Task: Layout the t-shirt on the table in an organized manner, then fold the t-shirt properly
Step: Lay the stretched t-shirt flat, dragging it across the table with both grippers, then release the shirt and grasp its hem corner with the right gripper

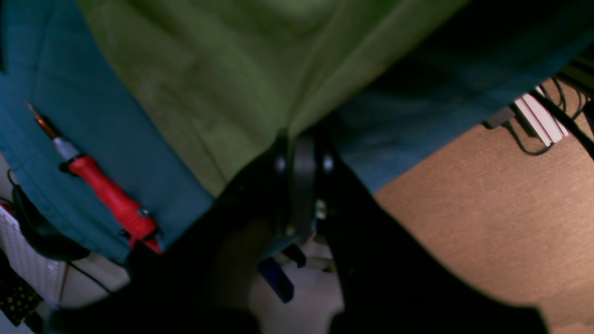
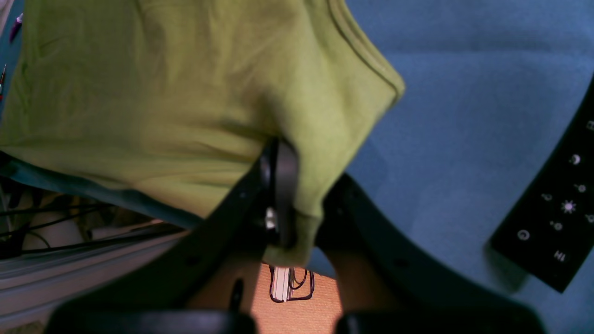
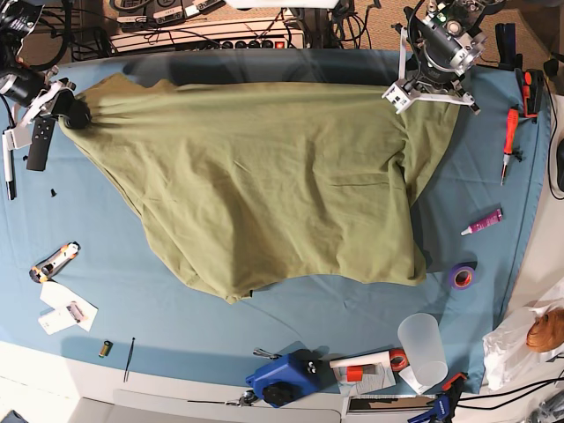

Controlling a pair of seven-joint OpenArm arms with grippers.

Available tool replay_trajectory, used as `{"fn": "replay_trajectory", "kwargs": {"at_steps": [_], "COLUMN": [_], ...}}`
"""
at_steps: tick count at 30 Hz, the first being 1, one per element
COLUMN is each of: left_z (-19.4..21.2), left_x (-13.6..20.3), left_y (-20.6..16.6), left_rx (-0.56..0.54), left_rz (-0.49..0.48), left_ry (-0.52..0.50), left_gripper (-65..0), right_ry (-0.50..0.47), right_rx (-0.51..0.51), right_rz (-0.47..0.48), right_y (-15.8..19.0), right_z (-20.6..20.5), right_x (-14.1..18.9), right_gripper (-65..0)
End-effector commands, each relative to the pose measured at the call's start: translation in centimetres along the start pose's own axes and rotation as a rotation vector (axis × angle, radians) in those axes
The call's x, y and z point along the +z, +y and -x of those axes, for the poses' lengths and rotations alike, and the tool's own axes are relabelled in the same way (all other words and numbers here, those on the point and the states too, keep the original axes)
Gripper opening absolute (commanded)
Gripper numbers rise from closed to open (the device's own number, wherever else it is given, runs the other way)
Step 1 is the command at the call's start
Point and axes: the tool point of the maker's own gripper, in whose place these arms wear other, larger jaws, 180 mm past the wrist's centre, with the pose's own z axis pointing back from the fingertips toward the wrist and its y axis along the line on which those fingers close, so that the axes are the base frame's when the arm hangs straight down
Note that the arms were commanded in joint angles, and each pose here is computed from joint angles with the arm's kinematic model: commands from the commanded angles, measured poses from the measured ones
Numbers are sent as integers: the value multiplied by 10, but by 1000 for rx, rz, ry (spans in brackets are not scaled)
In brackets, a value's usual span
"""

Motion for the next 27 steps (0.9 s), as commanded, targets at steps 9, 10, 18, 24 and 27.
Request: {"fn": "replay_trajectory", "kwargs": {"at_steps": [9, 10, 18, 24, 27], "left_z": [11, 10, -25, -33, -32], "left_x": [6, 9, 37, 39, 39], "left_y": [10, 10, 41, 44, 45], "left_rx": [54, 54, 115, 128, 128], "left_rz": [-48, -50, -222, -230, -233], "left_ry": [54, 47, -133, -175, -169], "left_gripper": [-340, -340, -340, -341, -341], "right_ry": [-37, -39, -140, -160, -175], "right_rx": [33, 33, 11, 8, 7], "right_rz": [7, 5, -112, -114, -99], "right_y": [-1, -1, 20, 20, 16], "right_z": [-16, -16, -34, -38, -41], "right_x": [7, 7, 11, 14, 19], "right_gripper": [-413, -413, -414, -414, -414]}}
